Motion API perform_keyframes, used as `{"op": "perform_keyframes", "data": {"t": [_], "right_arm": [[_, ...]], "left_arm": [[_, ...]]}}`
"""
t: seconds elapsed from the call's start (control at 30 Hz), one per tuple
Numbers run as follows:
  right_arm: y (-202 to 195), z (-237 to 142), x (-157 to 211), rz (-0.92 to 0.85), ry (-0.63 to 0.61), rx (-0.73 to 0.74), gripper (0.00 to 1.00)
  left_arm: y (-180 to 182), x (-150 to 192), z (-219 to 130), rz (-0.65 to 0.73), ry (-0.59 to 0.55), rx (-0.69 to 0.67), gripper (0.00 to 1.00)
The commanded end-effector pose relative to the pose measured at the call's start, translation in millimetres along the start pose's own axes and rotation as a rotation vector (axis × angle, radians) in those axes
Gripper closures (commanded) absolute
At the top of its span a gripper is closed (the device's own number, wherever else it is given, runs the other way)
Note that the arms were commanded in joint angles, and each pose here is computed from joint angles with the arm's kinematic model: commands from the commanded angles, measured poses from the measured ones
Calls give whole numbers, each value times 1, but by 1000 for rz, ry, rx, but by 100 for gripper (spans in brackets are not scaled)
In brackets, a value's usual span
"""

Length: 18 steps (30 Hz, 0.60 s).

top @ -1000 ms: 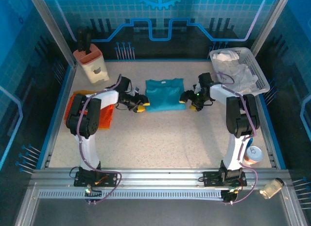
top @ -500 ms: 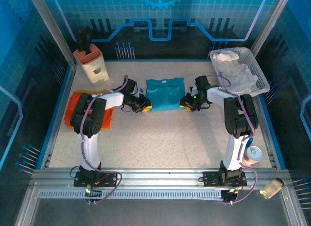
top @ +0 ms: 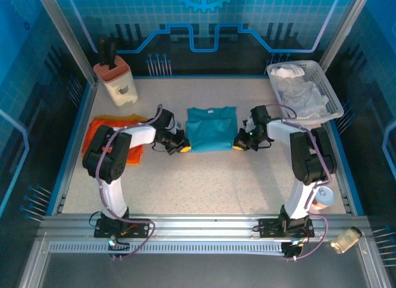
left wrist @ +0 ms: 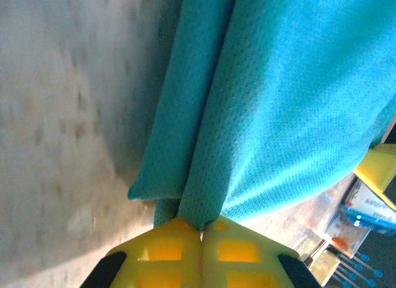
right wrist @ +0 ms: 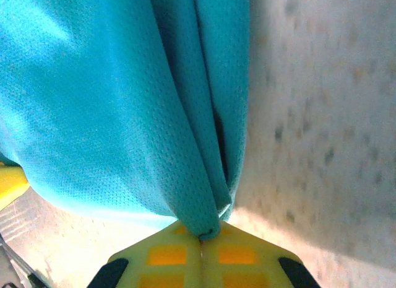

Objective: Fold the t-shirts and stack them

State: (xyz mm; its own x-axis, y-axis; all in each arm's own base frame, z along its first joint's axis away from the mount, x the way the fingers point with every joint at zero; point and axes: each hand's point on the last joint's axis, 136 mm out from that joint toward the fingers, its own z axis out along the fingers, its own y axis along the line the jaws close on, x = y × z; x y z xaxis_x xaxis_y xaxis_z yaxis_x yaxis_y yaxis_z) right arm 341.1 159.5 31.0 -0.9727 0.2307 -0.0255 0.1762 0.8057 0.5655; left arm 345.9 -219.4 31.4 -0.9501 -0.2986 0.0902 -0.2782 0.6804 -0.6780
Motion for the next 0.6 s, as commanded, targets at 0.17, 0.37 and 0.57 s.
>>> {"op": "perform_keyframes", "data": {"t": [0.17,0.37,0.57], "right_arm": [[-15,-14,87,-33,127,51,95],[-28,-20,141,-36,191,95,92],[-32,-40,154,-41,164,131,75]], "left_arm": [[12,76,-14,-55,19,-51,95],[21,129,-11,-80,21,-84,88],[9,151,-35,-39,33,-98,53]]}}
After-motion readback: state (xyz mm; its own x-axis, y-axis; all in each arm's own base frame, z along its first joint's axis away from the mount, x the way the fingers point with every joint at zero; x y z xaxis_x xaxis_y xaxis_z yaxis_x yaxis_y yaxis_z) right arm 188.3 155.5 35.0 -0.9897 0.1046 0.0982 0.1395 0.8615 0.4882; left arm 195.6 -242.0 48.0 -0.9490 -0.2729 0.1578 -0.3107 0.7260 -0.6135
